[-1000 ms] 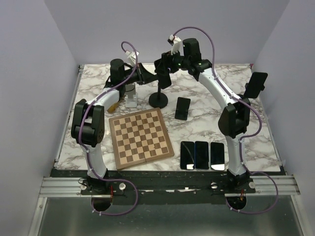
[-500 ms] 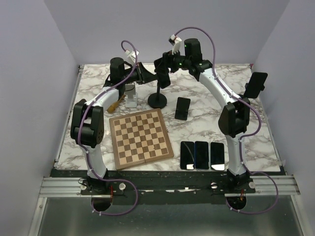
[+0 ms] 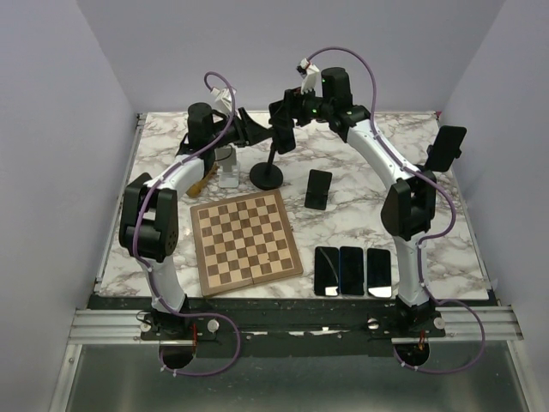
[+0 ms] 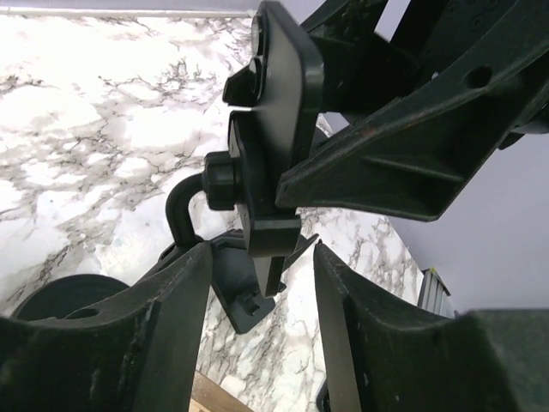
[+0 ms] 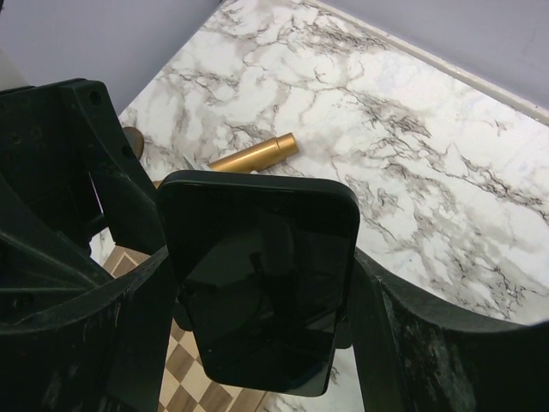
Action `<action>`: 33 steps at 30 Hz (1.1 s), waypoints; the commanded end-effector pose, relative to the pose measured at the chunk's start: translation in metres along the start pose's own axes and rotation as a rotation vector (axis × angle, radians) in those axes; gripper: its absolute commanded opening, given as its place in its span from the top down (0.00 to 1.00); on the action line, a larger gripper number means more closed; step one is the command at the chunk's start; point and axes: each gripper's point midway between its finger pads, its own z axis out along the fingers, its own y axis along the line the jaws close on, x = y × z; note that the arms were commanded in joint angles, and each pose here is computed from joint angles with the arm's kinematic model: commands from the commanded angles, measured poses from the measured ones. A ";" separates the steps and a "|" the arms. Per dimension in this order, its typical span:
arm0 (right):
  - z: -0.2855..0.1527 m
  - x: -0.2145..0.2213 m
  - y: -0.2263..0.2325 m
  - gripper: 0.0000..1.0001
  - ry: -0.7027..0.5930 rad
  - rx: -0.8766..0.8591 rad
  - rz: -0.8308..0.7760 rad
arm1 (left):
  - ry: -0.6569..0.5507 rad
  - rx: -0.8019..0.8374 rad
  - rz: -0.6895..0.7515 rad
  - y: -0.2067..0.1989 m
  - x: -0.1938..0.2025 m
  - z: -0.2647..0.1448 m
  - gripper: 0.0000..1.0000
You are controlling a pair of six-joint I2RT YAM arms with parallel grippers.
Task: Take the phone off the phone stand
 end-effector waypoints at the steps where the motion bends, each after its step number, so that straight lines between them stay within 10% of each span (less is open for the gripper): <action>1: -0.004 -0.007 0.014 0.99 0.005 -0.004 0.039 | -0.016 0.013 0.041 -0.008 -0.011 0.009 0.38; 20: 0.001 -0.013 0.017 0.99 -0.007 0.048 0.011 | 0.027 -0.007 0.022 -0.008 -0.005 0.028 0.66; 26: -0.002 -0.020 0.000 0.99 -0.044 0.227 -0.035 | 0.049 -0.034 -0.011 0.002 -0.001 0.029 1.00; 33: -0.028 -0.041 -0.016 0.99 -0.120 0.332 -0.120 | 0.044 -0.024 -0.043 0.019 0.001 0.009 1.00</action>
